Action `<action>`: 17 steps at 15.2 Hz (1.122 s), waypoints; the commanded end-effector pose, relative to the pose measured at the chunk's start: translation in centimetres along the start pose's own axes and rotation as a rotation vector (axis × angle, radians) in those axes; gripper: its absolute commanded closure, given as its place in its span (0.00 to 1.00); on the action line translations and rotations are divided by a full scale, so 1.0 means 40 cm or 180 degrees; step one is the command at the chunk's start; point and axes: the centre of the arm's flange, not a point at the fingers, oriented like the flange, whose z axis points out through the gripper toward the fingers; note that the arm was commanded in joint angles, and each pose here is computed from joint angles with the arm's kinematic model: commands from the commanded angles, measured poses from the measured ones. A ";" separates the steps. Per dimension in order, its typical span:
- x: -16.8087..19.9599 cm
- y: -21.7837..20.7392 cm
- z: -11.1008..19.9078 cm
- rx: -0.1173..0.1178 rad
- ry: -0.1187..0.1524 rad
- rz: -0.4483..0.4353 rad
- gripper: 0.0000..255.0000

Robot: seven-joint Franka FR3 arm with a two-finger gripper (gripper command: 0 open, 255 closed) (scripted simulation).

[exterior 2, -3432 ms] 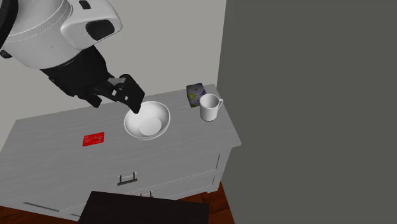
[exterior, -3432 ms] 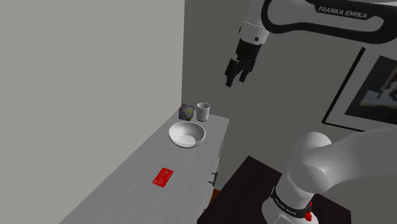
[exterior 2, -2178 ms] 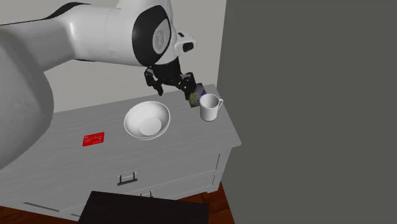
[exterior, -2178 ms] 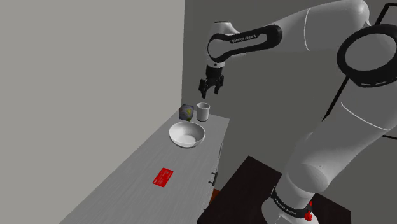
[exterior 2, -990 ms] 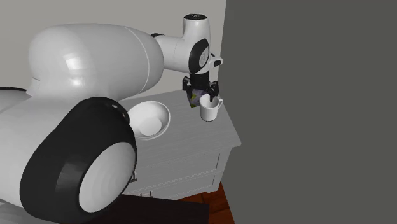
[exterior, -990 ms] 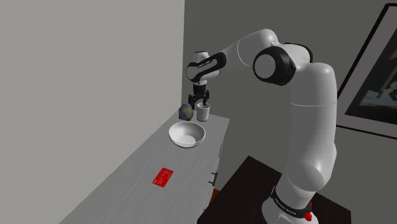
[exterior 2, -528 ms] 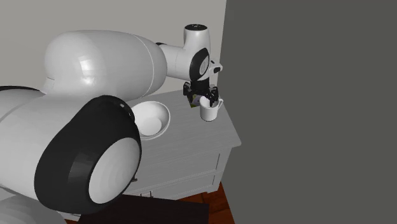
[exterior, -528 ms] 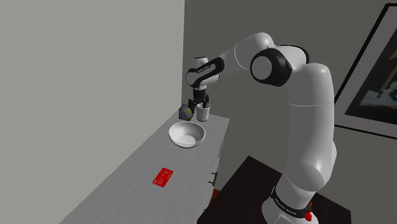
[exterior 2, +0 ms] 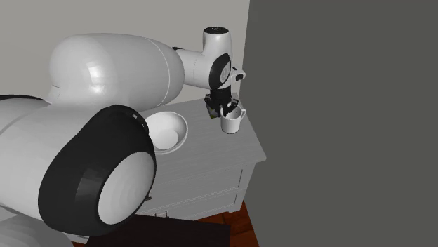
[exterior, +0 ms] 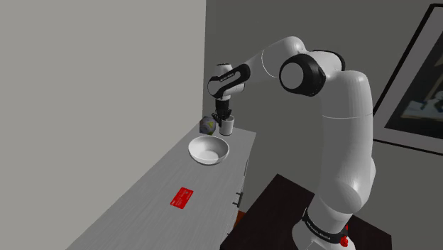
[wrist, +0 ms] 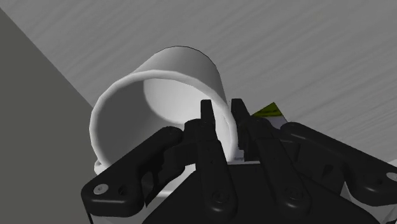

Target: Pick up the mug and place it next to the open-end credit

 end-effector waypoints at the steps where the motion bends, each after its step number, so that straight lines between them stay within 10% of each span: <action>1: 0.000 0.000 0.000 0.0000 0.0000 0.0000 1.00; 17: -0.002 0.009 -0.132 0.0000 0.0000 0.0000 1.00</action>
